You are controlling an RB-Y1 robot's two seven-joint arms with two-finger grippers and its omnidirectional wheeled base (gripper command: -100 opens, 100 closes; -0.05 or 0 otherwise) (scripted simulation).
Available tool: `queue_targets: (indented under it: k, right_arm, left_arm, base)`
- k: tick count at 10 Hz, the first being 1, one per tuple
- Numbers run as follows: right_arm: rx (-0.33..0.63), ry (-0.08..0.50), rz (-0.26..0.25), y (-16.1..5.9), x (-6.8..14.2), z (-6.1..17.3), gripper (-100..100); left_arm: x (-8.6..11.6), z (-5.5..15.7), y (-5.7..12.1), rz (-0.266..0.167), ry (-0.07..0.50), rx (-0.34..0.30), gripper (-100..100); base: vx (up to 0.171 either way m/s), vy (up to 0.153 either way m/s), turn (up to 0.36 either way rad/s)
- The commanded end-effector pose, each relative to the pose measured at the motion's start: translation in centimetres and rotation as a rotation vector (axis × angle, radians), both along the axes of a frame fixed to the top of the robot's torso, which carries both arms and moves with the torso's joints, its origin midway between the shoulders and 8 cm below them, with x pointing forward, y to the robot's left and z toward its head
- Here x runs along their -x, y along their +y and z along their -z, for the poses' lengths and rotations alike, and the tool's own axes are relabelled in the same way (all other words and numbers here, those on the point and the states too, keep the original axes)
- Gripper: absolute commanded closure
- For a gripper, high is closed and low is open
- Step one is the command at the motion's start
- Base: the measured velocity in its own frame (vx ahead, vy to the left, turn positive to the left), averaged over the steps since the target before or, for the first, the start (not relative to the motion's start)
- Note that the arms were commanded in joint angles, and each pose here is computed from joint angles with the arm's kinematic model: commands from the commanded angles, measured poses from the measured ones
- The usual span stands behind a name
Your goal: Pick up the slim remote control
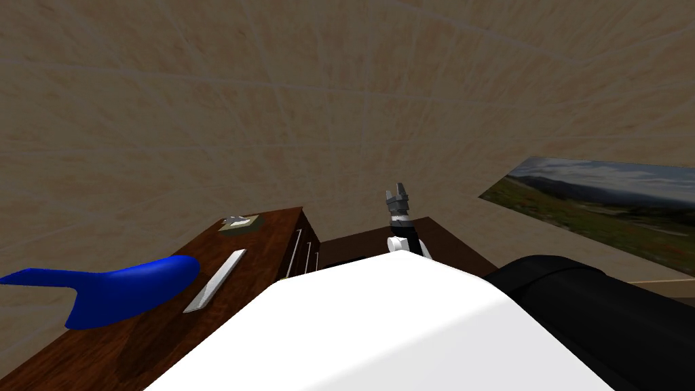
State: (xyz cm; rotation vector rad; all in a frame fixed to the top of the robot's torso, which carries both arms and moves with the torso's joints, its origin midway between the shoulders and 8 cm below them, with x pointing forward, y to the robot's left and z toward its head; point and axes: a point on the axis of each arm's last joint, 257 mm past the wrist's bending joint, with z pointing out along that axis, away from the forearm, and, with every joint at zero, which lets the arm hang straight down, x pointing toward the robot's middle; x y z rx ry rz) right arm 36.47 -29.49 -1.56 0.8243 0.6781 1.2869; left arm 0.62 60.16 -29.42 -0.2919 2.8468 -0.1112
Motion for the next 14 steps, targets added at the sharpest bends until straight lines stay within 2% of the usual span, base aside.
queue_targets:
  k: [1,3,4,5,8,10,14]
  right_arm:
    - [0.0,0.0,0.0,0.0,0.0,0.0,0]
    - [0.0,0.0,0.0,0.0,0.0,0.0,0]
    - [0.0,0.0,0.0,0.0,0.0,0.0,0]
    - [0.0,0.0,0.0,0.0,0.0,0.0,0]
    - [0.0,0.0,0.0,0.0,0.0,0.0,0]
    - [0.0,0.0,0.0,0.0,0.0,0.0,0]
    - [0.0,0.0,0.0,0.0,0.0,0.0,0]
  left_arm:
    - [0.3,0.0,0.5,0.014,0.021,-0.015,-100]
    - [-0.3,-0.1,2.1,0.061,0.052,-0.05,-100]
    - [0.5,-0.1,2.1,0.056,0.069,-0.05,-100]
    - [0.4,0.0,2.5,0.076,0.084,-0.059,-100]
    - [1.6,0.2,2.8,0.086,0.123,-0.063,-100]
    - [3.0,0.5,2.9,0.106,0.174,-0.063,-100]
    - [7.4,0.4,2.7,0.094,0.271,-0.052,-100]
  base:
    - [0.226,0.023,-0.048]
    - [0.279,0.011,-0.093]
    - [0.242,0.008,-0.046]
    - [0.205,-0.013,-0.082]
    - [0.164,0.005,-0.049]
    - [0.18,0.009,-0.085]
    - [0.126,0.01,-0.037]
